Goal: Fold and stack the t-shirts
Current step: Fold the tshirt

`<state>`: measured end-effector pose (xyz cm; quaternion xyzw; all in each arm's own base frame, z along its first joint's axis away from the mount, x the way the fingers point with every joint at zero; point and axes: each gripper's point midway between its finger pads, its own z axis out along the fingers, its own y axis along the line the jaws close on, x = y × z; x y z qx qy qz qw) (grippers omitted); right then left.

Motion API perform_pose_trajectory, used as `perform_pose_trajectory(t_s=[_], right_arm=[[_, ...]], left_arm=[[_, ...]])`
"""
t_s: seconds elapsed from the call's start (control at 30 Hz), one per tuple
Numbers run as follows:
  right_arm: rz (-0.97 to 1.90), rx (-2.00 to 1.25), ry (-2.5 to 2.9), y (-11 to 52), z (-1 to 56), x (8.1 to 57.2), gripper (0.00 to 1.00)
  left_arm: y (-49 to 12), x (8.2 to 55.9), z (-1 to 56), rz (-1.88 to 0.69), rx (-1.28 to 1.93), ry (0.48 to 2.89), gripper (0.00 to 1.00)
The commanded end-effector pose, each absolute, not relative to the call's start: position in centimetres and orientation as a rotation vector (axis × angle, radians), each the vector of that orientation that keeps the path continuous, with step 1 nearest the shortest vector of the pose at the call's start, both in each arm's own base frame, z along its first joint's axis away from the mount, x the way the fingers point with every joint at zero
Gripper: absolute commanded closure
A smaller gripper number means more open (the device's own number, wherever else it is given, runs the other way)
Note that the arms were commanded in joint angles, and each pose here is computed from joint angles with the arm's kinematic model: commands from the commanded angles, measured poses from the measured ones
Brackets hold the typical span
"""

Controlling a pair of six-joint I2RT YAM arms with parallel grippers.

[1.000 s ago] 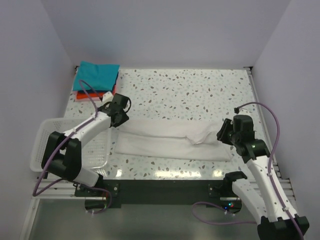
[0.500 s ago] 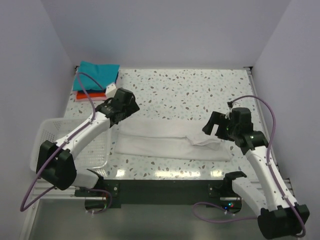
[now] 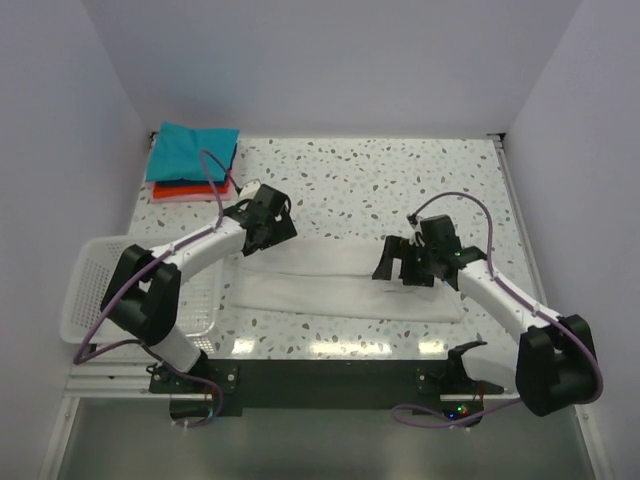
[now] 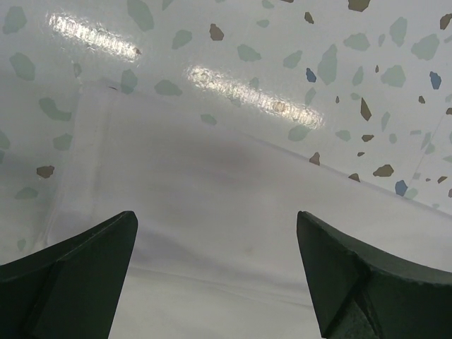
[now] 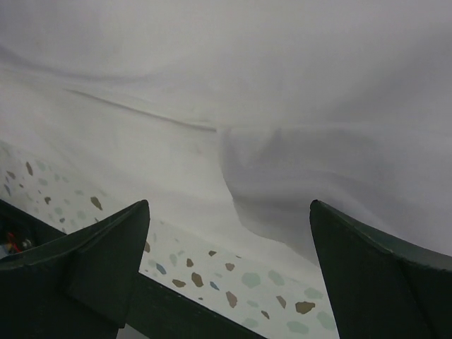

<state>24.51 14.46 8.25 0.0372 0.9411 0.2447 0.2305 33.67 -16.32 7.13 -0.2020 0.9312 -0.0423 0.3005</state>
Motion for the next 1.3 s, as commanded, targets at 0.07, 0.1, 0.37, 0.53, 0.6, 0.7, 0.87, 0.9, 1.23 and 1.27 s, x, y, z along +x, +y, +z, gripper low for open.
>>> perform_pose_trajectory(t_s=[0.07,0.1,0.37,0.53,0.6,0.7,0.87,0.9,1.23,1.27], right_arm=[[0.511,0.133,2.631,13.2,5.6,22.0,0.01],[0.498,0.143,2.655,12.9,5.2,21.3,0.01],[0.54,0.161,2.595,12.6,7.1,19.8,0.01],[0.445,0.308,2.531,11.2,8.6,21.2,0.01],[0.394,0.375,2.532,10.4,7.9,21.9,0.01],[0.391,0.452,2.552,9.9,6.4,23.1,0.01],[0.291,0.489,2.567,8.5,5.0,26.1,0.01],[0.285,0.496,2.552,8.3,5.0,27.2,0.01],[0.265,0.419,2.616,8.0,1.6,34.6,0.01],[0.261,0.358,2.625,8.2,1.5,35.3,0.01]], left_arm=[[-16.7,34.5,7.8,-0.138,-0.514,2.435,0.0],[-16.6,34.5,7.8,-0.135,-0.513,2.434,0.0],[-16.8,34.3,8.6,-0.154,-0.475,2.432,0.0],[-17.1,33.0,8.1,-0.183,-0.403,2.471,0.0],[-17.0,32.2,7.4,-0.183,-0.393,2.492,0.0],[-16.5,30.7,5.9,-0.171,-0.381,2.525,0.0],[-16.3,28.6,3.1,-0.164,-0.358,2.6,0.0],[-16.3,28.0,2.5,-0.158,-0.351,2.615,0.0],[-18.2,21.9,0.6,-0.209,-0.349,2.749,0.0],[-18.7,21.2,0.6,-0.239,-0.365,2.771,0.0]])
